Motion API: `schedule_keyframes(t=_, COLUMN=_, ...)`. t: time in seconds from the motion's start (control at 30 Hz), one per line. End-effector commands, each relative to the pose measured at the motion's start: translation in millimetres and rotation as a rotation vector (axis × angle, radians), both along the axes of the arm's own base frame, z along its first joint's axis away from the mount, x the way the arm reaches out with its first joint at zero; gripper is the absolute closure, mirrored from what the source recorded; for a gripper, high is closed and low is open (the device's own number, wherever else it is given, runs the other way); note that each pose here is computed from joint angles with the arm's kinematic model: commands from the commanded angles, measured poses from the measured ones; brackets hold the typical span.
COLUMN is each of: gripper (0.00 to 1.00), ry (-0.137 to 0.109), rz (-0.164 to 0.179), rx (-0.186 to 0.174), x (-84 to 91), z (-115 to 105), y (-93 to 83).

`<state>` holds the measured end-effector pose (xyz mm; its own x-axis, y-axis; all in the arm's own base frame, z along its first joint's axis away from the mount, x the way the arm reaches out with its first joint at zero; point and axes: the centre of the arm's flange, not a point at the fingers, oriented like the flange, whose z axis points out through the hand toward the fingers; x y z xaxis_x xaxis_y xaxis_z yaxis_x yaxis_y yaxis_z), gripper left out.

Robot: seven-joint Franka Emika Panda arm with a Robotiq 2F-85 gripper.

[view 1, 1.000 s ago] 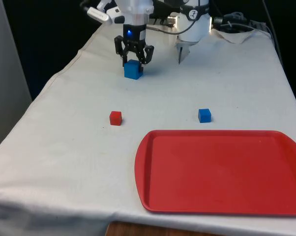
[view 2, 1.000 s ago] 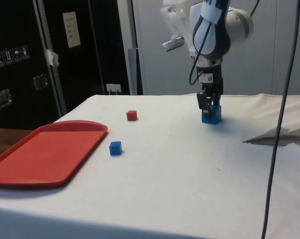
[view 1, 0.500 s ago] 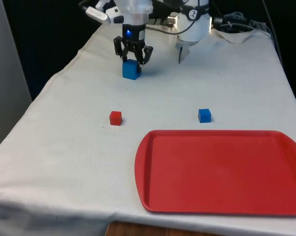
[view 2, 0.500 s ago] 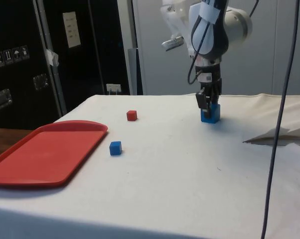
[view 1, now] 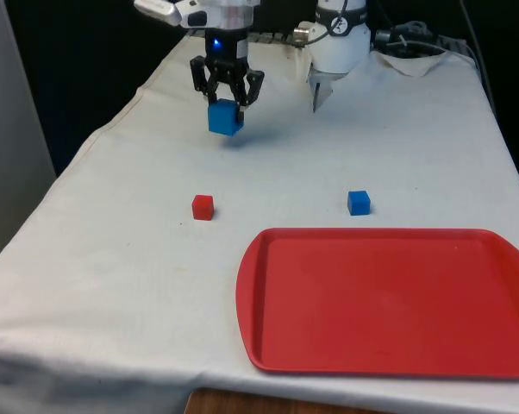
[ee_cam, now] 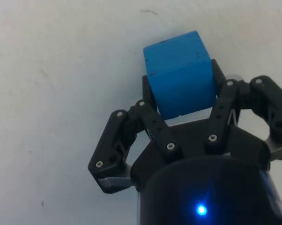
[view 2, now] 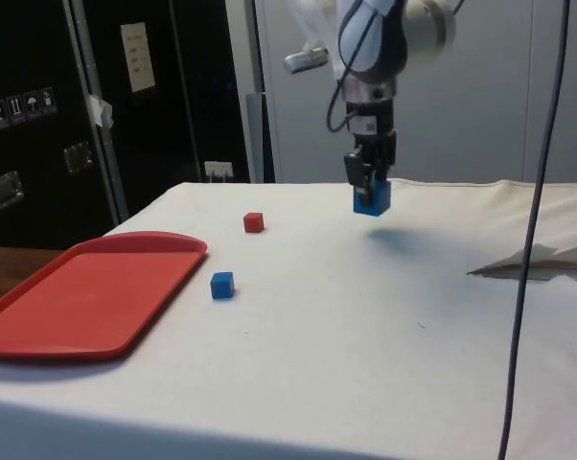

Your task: Pick up the largest block and place it onto the tray.

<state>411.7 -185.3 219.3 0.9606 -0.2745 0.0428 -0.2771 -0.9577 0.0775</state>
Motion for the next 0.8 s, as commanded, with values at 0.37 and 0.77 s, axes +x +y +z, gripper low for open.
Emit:
schedule_keyframes(t=0.37, gripper=0.98, ry=-0.013, rz=0.016, rx=0.023, x=38.6, z=30.2, y=5.3)
schedule_keyframes(t=0.77, gripper=0.98, ry=-0.028, rz=0.036, rx=0.032, x=69.2, z=50.6, y=14.4)
